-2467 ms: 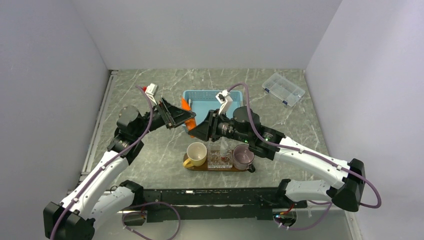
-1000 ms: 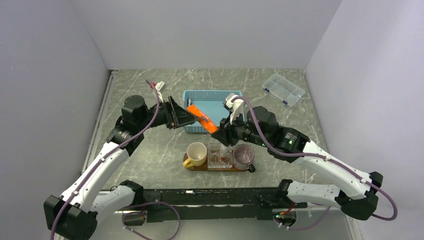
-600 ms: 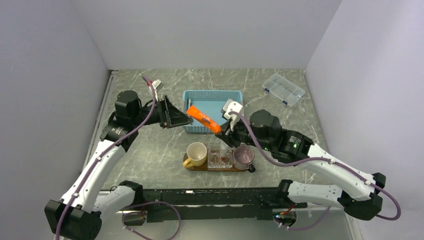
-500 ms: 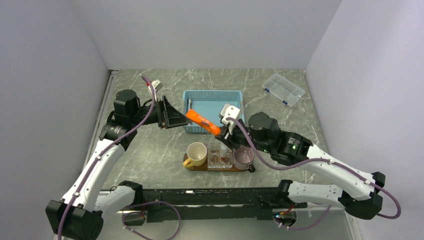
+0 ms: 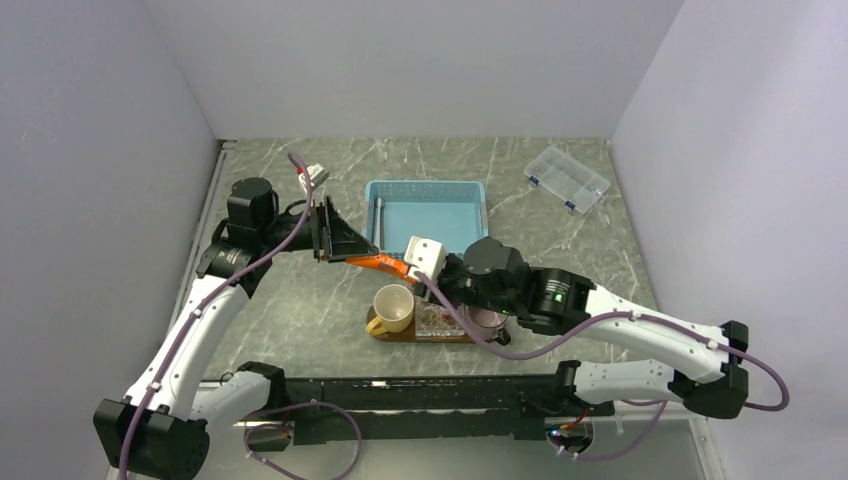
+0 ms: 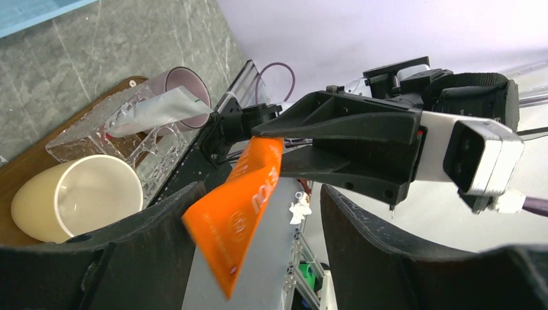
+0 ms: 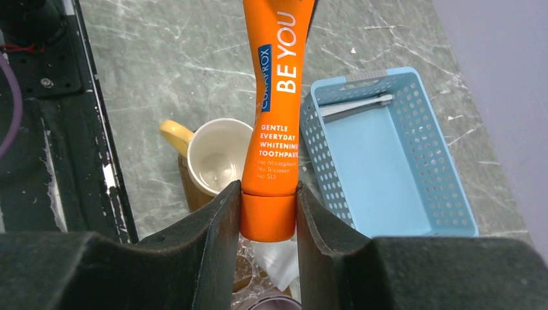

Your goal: Prepare toiletry sets of a toothbrush and toothpaste on the tray

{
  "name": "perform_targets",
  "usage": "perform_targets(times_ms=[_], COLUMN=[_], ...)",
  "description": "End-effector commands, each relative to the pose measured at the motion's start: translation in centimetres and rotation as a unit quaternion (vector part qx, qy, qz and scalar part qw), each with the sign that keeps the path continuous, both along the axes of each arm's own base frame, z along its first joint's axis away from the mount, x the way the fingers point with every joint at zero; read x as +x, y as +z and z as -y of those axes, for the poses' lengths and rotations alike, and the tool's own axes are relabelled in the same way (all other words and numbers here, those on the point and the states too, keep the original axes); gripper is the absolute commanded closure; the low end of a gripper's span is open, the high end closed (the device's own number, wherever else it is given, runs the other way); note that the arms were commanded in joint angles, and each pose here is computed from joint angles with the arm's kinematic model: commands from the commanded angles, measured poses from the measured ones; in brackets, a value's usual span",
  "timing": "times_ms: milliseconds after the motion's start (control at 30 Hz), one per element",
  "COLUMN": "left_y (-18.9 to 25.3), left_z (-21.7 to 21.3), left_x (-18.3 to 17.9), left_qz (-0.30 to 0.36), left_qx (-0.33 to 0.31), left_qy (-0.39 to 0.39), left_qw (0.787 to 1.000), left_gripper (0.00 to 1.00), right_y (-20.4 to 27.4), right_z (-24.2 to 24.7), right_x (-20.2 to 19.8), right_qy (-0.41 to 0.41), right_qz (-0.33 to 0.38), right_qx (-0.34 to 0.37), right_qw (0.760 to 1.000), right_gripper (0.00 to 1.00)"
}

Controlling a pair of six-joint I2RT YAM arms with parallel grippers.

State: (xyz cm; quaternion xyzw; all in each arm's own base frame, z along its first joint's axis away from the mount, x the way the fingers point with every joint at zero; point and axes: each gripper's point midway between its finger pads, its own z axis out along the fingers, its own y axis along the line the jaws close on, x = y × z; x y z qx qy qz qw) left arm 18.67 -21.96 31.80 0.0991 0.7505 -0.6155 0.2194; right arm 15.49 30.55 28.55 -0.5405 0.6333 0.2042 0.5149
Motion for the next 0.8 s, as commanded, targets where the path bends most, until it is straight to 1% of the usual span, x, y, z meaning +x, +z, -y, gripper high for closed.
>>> perform_targets(times_ms=[0, 233, 400, 767], left_y=[0.4, 0.1, -0.3, -0.2], left_z=[-0.1, -0.2, -0.2, -0.2], left_x=[-0.9, -2.0, -2.2, -2.2], left_qz=[0.023, 0.026, 0.019, 0.015], left_qx=[-0.007, -0.009, -0.011, -0.013], left_qy=[-0.027, -0.041, -0.044, -0.045], left_qw=[0.999, 0.999, 0.999, 0.999], left_gripper=[0.30, 0.31, 0.31, 0.33], right_y=[4.5, 5.8, 6.3, 5.1], right_z=[-1.8, -2.1, -2.4, -3.1], right_x=[1.0, 1.3, 1.1, 0.5], right_qy=[-0.004, -0.013, -0.011, -0.014], right_qz=[0.057, 0.082, 0.091, 0.114], right_qx=[0.050, 0.063, 0.061, 0.024], right_qw=[0.997, 0.995, 0.994, 0.993], right_gripper=[1.00, 1.00, 1.00, 1.00])
